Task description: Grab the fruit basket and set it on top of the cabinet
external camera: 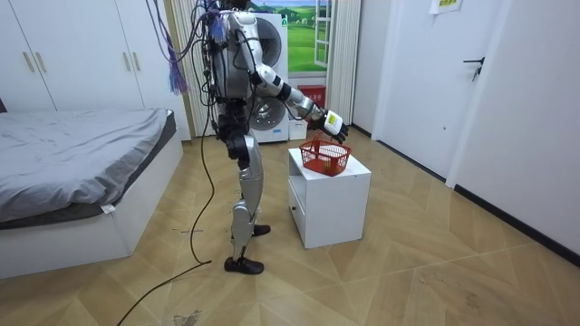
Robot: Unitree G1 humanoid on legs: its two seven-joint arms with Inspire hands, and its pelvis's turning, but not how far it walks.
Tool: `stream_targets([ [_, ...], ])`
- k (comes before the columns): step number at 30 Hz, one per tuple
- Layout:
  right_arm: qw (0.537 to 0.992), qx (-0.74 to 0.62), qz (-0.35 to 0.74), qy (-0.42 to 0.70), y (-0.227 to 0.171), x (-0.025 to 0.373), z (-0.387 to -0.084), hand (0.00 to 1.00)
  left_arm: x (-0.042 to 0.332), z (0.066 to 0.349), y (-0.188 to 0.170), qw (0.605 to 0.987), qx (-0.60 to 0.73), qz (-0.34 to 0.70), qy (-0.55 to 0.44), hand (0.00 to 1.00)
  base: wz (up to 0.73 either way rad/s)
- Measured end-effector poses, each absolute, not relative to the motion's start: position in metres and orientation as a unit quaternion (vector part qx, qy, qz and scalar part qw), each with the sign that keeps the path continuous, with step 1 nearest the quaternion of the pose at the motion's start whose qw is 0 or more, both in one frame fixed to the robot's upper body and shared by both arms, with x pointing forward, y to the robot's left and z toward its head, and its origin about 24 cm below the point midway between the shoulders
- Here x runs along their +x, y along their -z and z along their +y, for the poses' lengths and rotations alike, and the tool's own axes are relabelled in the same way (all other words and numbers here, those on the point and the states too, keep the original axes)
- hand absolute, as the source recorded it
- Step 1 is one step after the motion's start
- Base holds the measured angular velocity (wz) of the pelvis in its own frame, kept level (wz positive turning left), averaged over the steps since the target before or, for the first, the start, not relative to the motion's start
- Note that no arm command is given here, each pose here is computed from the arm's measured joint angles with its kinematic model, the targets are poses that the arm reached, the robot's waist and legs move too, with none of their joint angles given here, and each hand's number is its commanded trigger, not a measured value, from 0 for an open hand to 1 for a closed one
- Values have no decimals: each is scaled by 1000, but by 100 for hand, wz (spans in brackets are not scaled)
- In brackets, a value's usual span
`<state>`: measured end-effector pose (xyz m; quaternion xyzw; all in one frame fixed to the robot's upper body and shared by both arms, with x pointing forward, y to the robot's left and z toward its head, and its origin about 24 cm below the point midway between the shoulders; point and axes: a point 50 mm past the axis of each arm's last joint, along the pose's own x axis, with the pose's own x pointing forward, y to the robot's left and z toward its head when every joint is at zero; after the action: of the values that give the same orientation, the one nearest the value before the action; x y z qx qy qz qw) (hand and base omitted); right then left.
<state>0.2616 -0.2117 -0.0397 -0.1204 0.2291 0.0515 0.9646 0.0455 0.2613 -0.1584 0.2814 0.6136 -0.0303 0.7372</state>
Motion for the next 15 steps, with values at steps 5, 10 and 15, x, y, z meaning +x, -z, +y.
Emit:
stream_targets([
  [5,965,-133,215,-63,38,253,-208,0,46,257,159,741,285,608,26,0,-12],
  [10,967,-134,207,-68,36,248,-206,0,42,256,161,738,282,612,27,0,-10],
  [15,970,-132,192,-68,31,248,-206,0,39,256,161,740,273,615,19,0,0],
])
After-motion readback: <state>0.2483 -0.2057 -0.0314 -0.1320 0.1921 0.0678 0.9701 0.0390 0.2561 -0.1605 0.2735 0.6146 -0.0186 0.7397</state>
